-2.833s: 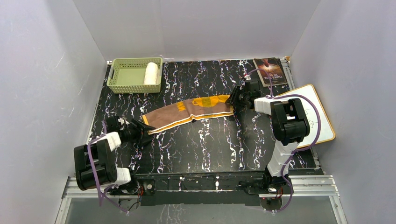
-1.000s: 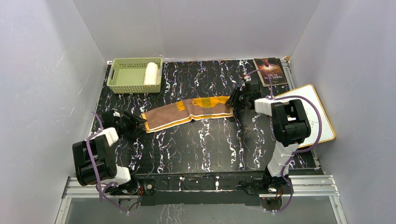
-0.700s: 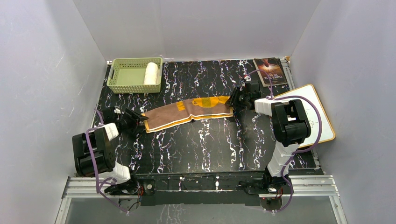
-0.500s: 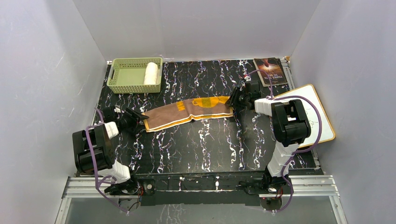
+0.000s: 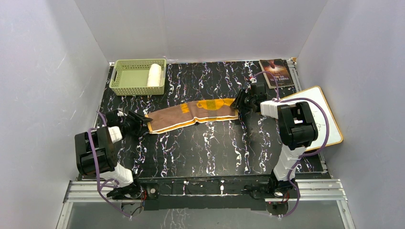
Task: Roll the towels
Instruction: Pick up the towel at the center of the board.
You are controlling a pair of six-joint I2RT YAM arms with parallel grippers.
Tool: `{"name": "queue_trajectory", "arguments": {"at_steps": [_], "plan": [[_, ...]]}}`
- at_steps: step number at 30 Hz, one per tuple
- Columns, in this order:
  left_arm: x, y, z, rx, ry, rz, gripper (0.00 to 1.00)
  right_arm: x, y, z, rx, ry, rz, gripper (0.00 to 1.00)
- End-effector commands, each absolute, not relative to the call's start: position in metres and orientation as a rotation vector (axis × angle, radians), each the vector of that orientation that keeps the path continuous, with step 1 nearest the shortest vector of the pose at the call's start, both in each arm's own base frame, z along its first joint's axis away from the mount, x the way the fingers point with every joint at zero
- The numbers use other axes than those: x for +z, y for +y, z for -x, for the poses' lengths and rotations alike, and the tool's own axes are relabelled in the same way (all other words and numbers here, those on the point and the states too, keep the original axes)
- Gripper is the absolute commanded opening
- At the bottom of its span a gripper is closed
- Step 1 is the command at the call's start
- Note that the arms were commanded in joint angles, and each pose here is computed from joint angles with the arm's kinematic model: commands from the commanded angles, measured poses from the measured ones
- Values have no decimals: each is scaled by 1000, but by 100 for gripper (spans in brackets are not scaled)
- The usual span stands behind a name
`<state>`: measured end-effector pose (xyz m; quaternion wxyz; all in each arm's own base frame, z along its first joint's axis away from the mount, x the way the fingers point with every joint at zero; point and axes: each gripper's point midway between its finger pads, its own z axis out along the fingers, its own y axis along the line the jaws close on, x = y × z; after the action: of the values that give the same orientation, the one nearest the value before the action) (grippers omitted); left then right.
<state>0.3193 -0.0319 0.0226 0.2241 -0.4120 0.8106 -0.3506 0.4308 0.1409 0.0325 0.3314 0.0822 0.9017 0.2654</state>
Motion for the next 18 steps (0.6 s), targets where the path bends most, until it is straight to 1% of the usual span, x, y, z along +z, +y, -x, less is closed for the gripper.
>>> {"name": "queue_trajectory", "arguments": {"at_steps": [1,3,5,8,9,14,16,17,18], "plan": [[-39,-24,-265,-710,2417,1349,53,8,139,-402,675,2478,-229,32],[-37,-25,-271,-736,2404,1332,49,7,139,-401,675,2479,-231,32],[-35,-28,-276,-772,2403,1313,41,7,139,-401,678,2480,-230,32],[-33,-31,-283,-818,2409,1279,8,8,139,-402,679,2479,-228,32],[-32,-30,-285,-817,2411,1268,0,8,139,-402,680,2480,-227,32],[-17,-16,-303,-746,2427,1177,0,9,138,-400,665,2481,-223,32],[-11,-6,-310,-727,2419,1163,0,9,137,-399,666,2483,-223,35],[-8,-1,-313,-726,2412,1162,0,10,137,-400,666,2482,-223,40],[-6,4,-315,-726,2411,1162,0,10,137,-399,666,2482,-223,50]]}}
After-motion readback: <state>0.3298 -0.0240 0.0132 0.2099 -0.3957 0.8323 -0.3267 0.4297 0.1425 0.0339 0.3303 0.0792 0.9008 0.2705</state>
